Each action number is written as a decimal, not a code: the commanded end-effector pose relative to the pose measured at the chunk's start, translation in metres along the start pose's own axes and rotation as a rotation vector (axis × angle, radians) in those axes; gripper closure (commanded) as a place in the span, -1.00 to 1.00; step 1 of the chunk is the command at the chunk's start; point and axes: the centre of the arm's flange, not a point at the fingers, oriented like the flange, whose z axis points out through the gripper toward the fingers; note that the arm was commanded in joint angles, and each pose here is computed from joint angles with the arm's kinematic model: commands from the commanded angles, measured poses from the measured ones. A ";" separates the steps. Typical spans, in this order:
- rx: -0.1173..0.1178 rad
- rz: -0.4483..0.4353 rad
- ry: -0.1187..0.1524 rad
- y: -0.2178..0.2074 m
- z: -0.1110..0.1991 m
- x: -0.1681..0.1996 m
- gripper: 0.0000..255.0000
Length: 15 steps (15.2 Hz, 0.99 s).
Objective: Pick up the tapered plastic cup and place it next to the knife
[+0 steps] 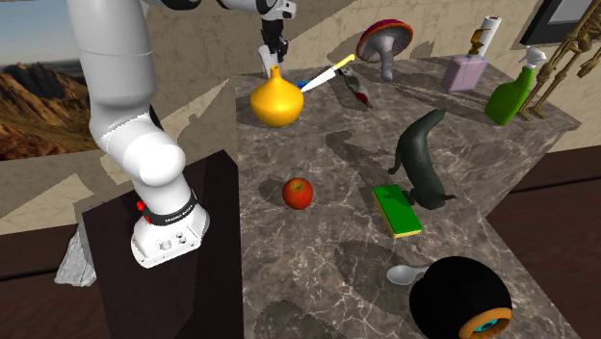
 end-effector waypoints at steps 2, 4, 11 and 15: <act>0.000 0.000 0.000 0.000 0.000 0.000 -1.00; 0.000 0.000 0.000 0.000 0.000 0.000 -1.00; 0.000 0.000 0.000 0.000 -0.050 0.000 -1.00; 0.000 0.000 0.000 0.000 -0.050 0.000 -1.00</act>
